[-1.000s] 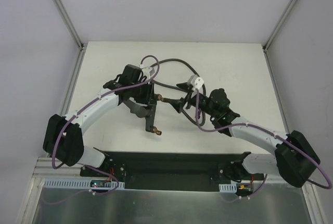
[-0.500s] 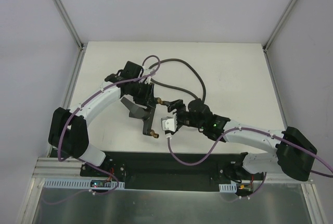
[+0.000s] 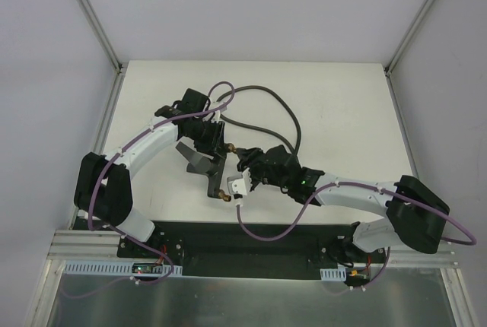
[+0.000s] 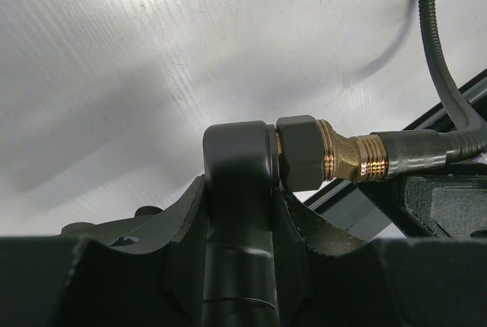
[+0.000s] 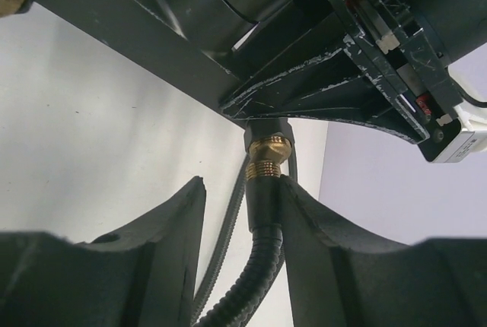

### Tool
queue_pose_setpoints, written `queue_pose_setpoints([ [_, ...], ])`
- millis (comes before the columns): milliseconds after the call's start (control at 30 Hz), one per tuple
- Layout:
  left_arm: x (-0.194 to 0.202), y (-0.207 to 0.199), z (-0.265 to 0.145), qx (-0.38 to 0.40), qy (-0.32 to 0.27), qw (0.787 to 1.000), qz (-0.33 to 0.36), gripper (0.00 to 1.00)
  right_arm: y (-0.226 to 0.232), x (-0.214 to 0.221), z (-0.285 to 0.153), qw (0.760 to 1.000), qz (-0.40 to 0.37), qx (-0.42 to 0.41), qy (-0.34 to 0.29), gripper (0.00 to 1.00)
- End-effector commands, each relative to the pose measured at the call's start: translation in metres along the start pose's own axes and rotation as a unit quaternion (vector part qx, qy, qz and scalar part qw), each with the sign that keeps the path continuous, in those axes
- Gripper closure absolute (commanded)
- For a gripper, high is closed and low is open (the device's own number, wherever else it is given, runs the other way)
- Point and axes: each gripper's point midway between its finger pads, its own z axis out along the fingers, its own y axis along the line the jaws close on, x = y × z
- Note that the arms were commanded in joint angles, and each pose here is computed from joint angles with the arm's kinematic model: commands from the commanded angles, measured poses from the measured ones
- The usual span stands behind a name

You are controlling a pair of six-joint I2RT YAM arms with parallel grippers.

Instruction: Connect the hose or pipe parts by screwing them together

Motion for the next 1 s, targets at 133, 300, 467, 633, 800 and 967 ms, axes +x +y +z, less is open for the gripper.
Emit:
queue_pose_setpoints([
  [133, -0.013, -0.034, -0.024, 0.061, -0.016, 0.998, 0.015, 1.00, -0.019, 0.007, 0.006, 0.999, -0.012, 0.029, 0.025, 0.64],
  [300, -0.012, -0.036, -0.026, 0.064, -0.016, 0.998, 0.017, 1.00, -0.018, 0.011, 0.009, 0.999, -0.008, 0.028, 0.036, 0.69],
  [467, -0.014, -0.039, -0.029, 0.067, -0.022, 0.997, 0.020, 1.00, -0.016, 0.011, 0.011, 0.999, 0.016, 0.022, 0.037, 0.91],
  [633, -0.020, -0.040, -0.031, 0.066, -0.034, 0.997, 0.021, 1.00, -0.006, 0.005, 0.016, 0.997, 0.078, 0.001, 0.022, 0.99],
  [800, -0.019, -0.035, -0.027, 0.057, -0.031, 0.998, 0.022, 1.00, -0.004, 0.009, 0.014, 0.995, 0.093, 0.008, 0.035, 0.73],
  [967, -0.017, -0.035, -0.027, 0.060, -0.027, 0.998, 0.018, 1.00, -0.007, 0.023, 0.010, 0.995, 0.072, 0.019, 0.067, 0.73],
])
